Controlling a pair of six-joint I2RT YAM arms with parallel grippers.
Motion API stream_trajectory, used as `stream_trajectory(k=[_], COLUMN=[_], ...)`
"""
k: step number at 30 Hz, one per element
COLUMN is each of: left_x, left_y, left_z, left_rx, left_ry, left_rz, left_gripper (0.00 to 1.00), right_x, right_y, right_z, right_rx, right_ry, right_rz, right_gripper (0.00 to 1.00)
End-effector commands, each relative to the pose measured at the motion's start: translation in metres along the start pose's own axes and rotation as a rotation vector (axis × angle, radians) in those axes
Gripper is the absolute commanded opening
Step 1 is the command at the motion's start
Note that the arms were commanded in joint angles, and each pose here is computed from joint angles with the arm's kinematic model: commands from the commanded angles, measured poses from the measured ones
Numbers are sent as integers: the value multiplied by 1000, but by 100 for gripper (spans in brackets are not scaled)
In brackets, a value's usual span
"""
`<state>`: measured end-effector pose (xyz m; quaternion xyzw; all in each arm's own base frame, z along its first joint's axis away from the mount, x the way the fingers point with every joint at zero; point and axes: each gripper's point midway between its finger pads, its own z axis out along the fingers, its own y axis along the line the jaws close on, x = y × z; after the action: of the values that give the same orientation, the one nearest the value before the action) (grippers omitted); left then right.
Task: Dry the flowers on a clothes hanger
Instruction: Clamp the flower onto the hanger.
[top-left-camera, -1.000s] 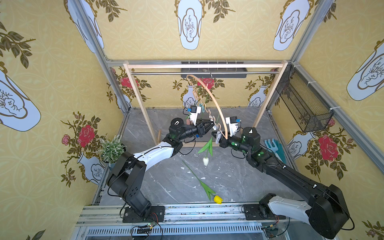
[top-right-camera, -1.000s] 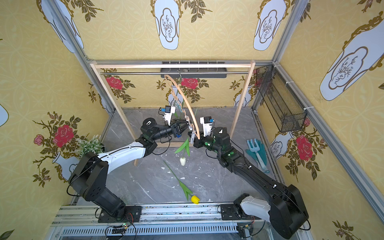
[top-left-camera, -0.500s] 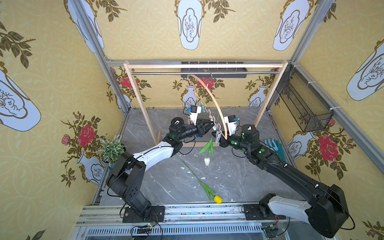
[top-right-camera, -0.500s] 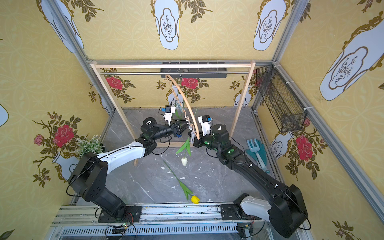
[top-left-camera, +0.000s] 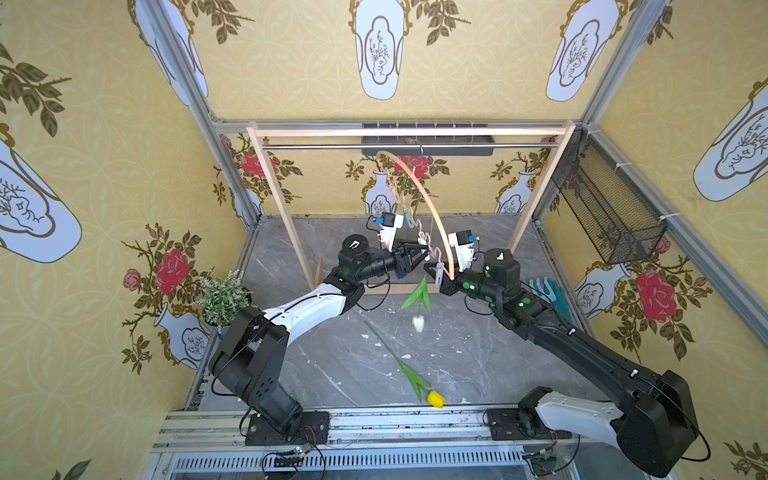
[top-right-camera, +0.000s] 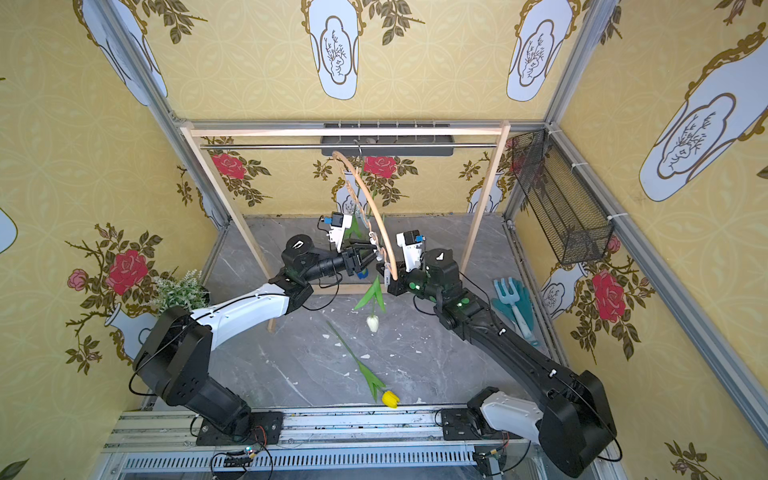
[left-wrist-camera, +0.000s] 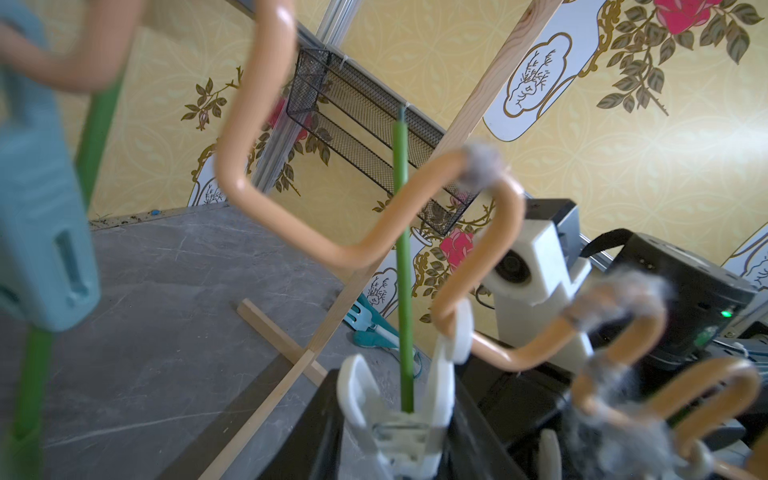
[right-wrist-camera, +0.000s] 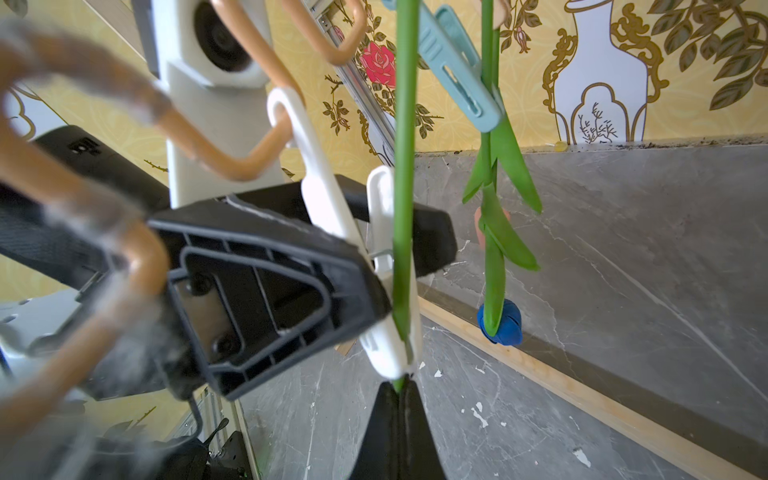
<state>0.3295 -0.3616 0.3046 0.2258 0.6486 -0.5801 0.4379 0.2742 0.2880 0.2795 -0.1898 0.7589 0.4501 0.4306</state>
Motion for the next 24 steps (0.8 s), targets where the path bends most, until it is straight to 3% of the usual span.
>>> stream_trajectory(k=[1,10,15,24], left_x=[7,4,6,25], left_y=[8,5,6,18], left_z=[-3,-6,-12,-50], left_rx=[-33,-26,-39,-161], left_ry=[13,-2,-6,-29], left_rz=[6,8,7,-10], left_gripper=[43,55,59,64], right_x=[-16,-12,-8,11], right_y=[13,15,13,-22], right_z=[-3,-4,-5,-31], right_rx=[-57,-82,-78,42], right_ry=[-60,-55,-57,-63], right_rz=[-40,-14,4,66], right_gripper=[0,0,31,41])
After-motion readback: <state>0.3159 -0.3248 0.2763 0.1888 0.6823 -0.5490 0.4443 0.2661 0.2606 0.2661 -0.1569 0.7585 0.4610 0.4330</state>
